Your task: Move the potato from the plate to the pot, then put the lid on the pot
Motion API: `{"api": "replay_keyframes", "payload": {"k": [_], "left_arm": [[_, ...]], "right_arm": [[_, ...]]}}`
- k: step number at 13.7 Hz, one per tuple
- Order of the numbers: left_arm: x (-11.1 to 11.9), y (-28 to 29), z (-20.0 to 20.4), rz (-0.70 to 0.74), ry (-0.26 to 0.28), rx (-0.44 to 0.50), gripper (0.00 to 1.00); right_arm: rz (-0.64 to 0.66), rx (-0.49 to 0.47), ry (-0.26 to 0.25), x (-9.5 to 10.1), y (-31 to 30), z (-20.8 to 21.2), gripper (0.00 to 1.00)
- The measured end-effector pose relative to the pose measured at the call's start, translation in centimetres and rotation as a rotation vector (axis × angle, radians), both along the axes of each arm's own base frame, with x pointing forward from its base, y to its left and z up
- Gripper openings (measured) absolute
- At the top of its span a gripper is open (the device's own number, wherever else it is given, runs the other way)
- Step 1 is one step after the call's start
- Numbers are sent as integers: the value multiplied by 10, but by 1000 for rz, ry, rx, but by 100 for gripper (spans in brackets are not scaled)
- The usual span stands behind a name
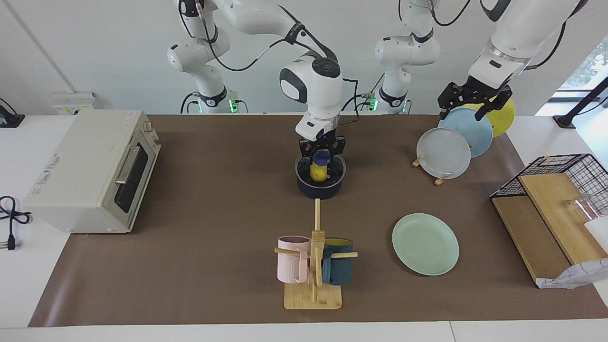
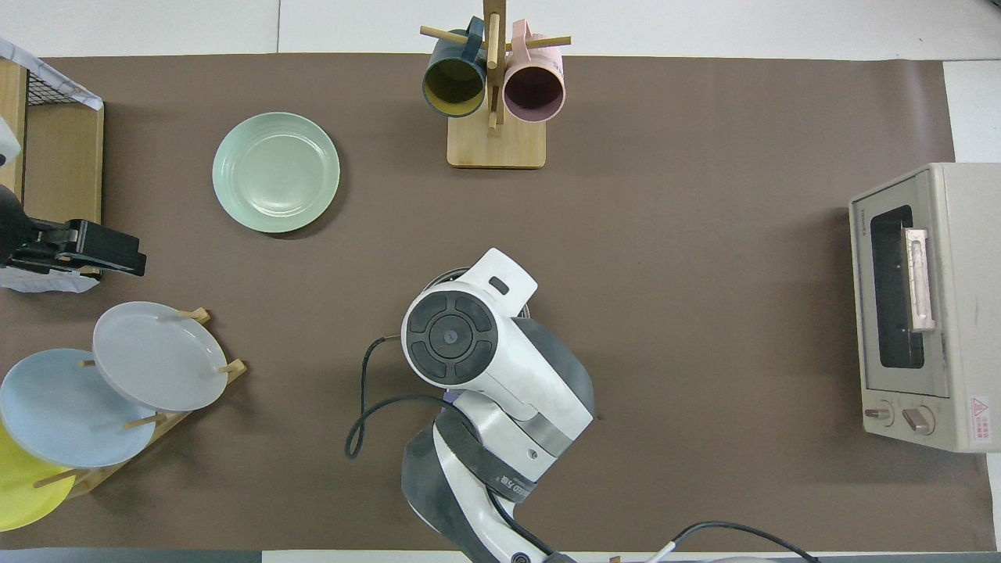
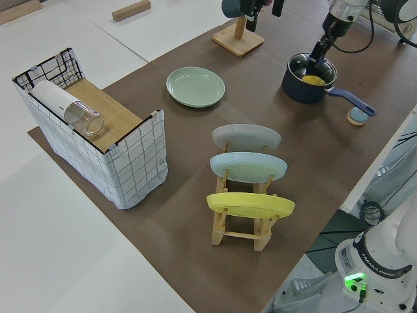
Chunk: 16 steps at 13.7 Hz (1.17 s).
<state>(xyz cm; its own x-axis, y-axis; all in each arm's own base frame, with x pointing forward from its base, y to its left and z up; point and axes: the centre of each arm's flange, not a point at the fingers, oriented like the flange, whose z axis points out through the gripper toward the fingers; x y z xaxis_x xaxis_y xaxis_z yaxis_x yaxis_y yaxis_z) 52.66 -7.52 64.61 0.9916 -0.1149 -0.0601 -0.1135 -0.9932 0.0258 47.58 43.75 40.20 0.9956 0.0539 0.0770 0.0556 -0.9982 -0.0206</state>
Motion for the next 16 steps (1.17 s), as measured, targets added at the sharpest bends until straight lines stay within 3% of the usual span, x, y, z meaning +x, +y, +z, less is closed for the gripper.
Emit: {"api": "replay_keyframes", "payload": {"k": [2,5,7,9,12,16], "left_arm": [[0,1,0,2,-1,0,100],[-1,1,1,2,-2,0,100],[-1,0,2,-1,-4,0,100],[-2,-1,2,-2,-5,-1,100],[-2,-1,2,-2,-5,-1,100],[-2,-1,2,-3,-5,-1,100]], "right_arm": [[10,-12,-16,1,0,2,100],[16,-40,-44,8,-6,15,100],[-31,-66,-35,28,-30,49,100],[-82,-76,-34,48,-77,97,100],[-147,-94,-17,60,-167,161,100],[-129,-120,47,67,-278,197,100]]}}
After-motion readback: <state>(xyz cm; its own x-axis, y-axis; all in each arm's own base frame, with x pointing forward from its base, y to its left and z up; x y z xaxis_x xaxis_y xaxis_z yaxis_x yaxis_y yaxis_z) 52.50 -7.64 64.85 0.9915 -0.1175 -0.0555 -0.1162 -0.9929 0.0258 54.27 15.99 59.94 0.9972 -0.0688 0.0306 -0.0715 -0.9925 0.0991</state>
